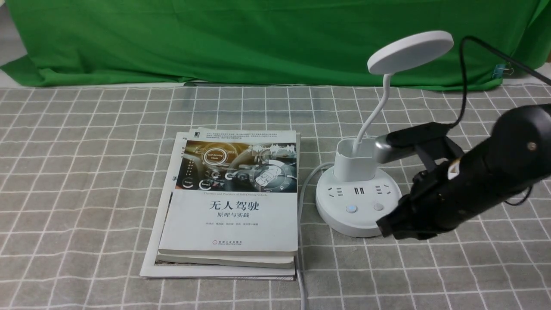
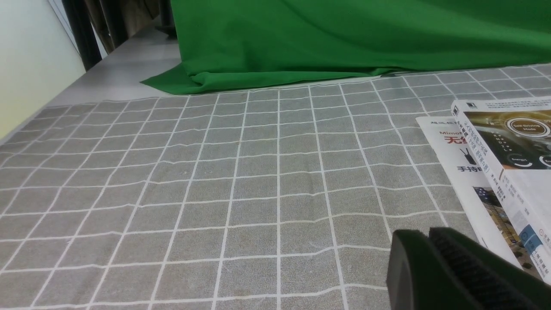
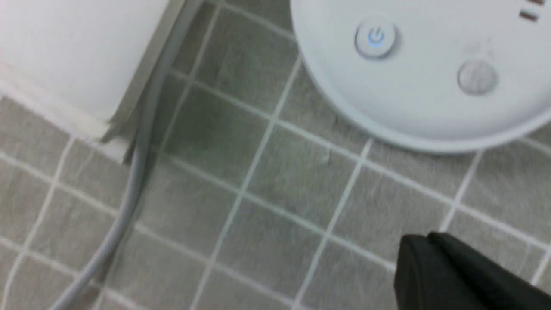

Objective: Turn on the desk lamp on the grey coffee tablecloth with your hand.
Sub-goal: 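Press the button on the base of the white desk lamp with the right gripper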

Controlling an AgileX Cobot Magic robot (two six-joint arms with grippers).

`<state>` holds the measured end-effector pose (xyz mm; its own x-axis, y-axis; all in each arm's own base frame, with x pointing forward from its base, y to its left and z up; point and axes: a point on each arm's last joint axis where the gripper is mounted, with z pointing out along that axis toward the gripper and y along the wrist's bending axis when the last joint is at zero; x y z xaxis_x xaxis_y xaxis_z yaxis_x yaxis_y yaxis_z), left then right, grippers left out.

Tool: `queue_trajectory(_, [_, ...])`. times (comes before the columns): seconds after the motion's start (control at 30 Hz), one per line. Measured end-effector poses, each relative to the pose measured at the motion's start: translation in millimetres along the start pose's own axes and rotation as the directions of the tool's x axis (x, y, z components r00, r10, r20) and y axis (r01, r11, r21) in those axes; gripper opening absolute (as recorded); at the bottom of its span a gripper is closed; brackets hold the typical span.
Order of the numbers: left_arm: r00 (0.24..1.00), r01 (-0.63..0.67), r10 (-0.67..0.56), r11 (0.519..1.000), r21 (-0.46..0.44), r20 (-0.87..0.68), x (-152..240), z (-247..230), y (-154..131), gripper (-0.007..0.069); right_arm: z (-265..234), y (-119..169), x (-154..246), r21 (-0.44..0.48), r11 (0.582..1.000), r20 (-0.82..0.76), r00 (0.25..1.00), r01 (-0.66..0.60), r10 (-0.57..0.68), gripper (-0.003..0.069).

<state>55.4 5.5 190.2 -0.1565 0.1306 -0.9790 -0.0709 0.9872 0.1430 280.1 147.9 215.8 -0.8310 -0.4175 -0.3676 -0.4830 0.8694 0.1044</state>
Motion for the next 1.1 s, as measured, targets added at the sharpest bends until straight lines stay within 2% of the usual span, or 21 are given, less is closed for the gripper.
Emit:
queue_trajectory(0.27, [1.000, 0.000, 0.000, 1.000, 0.000, 0.000, 0, 0, 0, 0.0019, 29, -9, -34, 0.049, 0.998, 0.050, 0.998, 0.033, -0.035, 0.0035])
queue_trajectory(0.37, [1.000, 0.000, 0.000, 1.000, 0.000, 0.000, 0, 0, 0, 0.0019, 37, -18, -40, 0.059, 0.998, 0.046, 0.999, 0.001, -0.003, 0.0035])
queue_trajectory(0.5, [1.000, 0.000, 0.000, 1.000, 0.000, 0.000, 0, 0, 0, 0.0019, 44, -26, -42, 0.069, 0.997, 0.039, 0.999, -0.021, 0.018, 0.0035])
queue_trajectory(1.1, [1.000, 0.000, 0.000, 1.000, 0.000, 0.000, 0, 0, 0, 0.0019, 62, -29, -48, 0.072, 0.997, 0.055, 0.998, -0.031, 0.027, 0.0035])
